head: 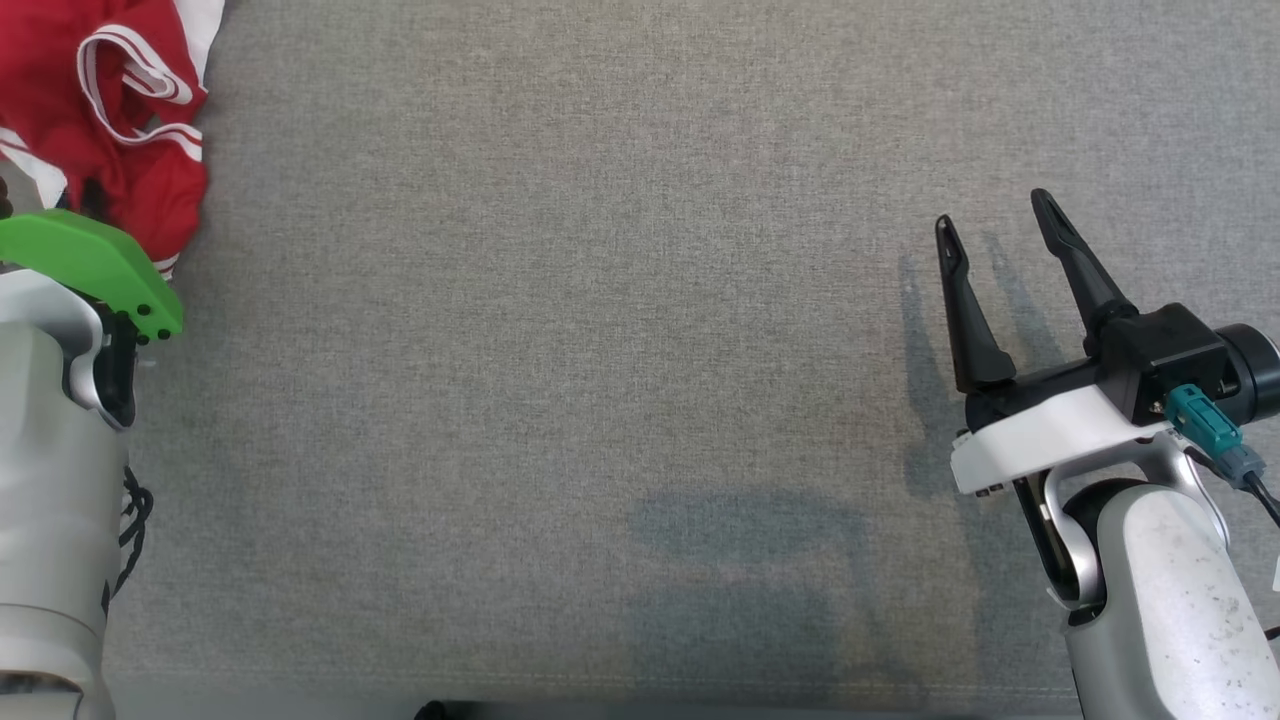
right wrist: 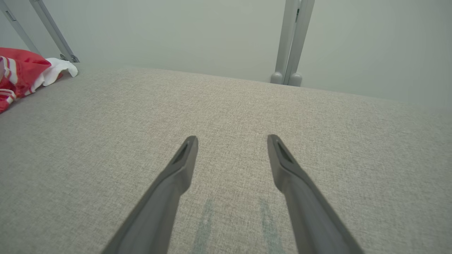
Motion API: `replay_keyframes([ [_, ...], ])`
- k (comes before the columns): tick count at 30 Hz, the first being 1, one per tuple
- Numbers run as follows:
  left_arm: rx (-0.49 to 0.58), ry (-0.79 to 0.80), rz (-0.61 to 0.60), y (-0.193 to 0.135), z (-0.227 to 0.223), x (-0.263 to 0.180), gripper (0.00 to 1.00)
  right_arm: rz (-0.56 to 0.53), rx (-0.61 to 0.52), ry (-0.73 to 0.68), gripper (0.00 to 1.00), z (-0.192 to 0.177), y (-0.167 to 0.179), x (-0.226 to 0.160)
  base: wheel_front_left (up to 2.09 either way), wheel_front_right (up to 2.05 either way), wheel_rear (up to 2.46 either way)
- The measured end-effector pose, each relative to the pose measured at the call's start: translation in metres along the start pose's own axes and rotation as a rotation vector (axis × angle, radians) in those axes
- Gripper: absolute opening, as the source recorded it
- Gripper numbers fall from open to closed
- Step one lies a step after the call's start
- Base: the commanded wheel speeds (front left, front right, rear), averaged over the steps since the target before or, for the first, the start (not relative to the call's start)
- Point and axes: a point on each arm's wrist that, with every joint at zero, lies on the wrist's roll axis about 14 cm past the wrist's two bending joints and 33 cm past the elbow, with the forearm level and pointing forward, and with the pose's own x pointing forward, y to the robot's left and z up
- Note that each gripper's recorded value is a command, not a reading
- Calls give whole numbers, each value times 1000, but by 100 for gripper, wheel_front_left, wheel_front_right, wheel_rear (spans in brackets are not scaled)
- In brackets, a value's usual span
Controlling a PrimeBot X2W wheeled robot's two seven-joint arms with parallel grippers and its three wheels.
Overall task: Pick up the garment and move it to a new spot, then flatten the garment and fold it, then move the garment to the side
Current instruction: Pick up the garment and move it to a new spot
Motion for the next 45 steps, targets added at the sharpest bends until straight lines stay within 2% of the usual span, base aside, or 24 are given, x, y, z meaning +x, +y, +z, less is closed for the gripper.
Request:
replay_keyframes([
  [6, 15, -95, -41, -8, 29, -5, 0, -2, -4, -20, 100, 9, 1, -3, 0, 0, 0],
  [12, 53, -244, -95, -18, 85, -20, 0, -3, 1, -58, 100, 24, 3, -10, 0, 0, 0],
  [19, 109, -413, -152, -27, 152, -54, 0, -11, 16, -101, 100, 43, 5, -26, 0, 0, 0],
  [31, 192, -588, -261, -60, 220, -122, 0, -44, 57, -162, 100, 65, 2, -63, 0, 0, 0],
  [37, 199, -669, -376, -101, 242, -162, 0, -63, 62, -197, 100, 77, 0, -83, 0, 0, 0],
  [45, 145, -651, -590, -189, 209, -192, 0, -119, 60, -210, 100, 81, -14, -107, 0, 0, 0],
])
